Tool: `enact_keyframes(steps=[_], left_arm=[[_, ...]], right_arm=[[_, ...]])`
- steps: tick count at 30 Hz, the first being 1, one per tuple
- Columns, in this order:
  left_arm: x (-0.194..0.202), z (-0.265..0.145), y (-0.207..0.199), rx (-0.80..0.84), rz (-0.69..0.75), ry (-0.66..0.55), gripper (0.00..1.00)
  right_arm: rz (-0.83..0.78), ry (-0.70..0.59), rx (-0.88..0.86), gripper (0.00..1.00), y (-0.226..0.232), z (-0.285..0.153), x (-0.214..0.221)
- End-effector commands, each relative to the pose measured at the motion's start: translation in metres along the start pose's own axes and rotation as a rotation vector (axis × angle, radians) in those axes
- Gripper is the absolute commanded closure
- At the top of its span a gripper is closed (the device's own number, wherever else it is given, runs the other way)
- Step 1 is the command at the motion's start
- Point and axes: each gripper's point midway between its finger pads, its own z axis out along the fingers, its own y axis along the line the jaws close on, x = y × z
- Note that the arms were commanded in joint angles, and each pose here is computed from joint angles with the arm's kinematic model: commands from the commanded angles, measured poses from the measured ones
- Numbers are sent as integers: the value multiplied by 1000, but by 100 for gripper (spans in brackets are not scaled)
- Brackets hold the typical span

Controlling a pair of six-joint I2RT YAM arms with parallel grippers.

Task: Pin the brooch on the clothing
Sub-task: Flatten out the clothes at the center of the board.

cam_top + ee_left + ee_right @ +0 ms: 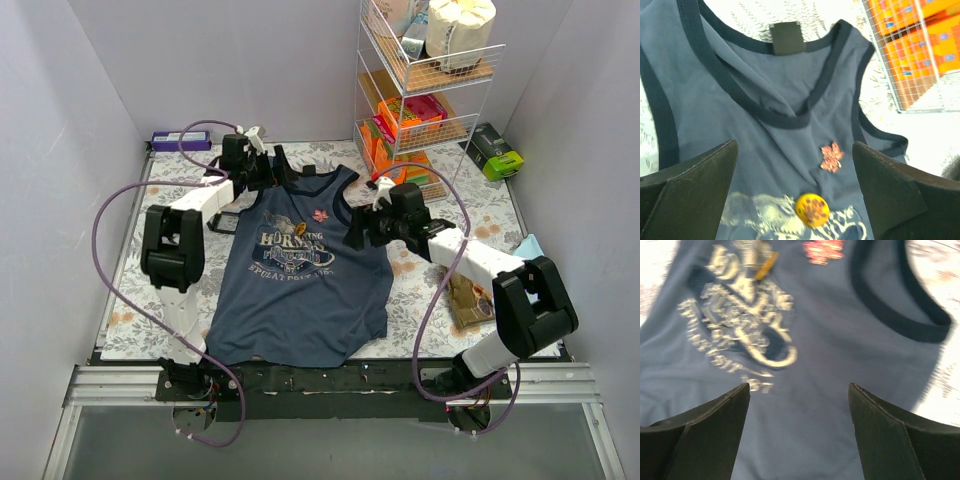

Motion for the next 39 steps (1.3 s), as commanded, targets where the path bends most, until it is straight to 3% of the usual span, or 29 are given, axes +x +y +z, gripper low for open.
enact_keyframes(steps=[1, 12, 23, 32, 37, 39], left_arm=[[-15, -50, -18, -27, 11, -128, 2], [65, -60, -4, -3, -142, -39, 2], [116, -75, 29, -46, -292, 16, 2], [145, -84, 48, -51, -399, 90, 2], [149, -91, 61, -98, -398, 110, 2], [149, -94, 66, -116, -384, 122, 2]], right_arm=[[-3, 46, 192, 15, -66, -1, 7], [-19, 21, 427, 23, -131, 18, -1], [-20, 39, 475, 33, -150, 32, 17], [-17, 95, 533, 65, -161, 26, 39], [-15, 108, 599, 96, -171, 11, 45], [-6, 115, 628, 99, -178, 5, 45]])
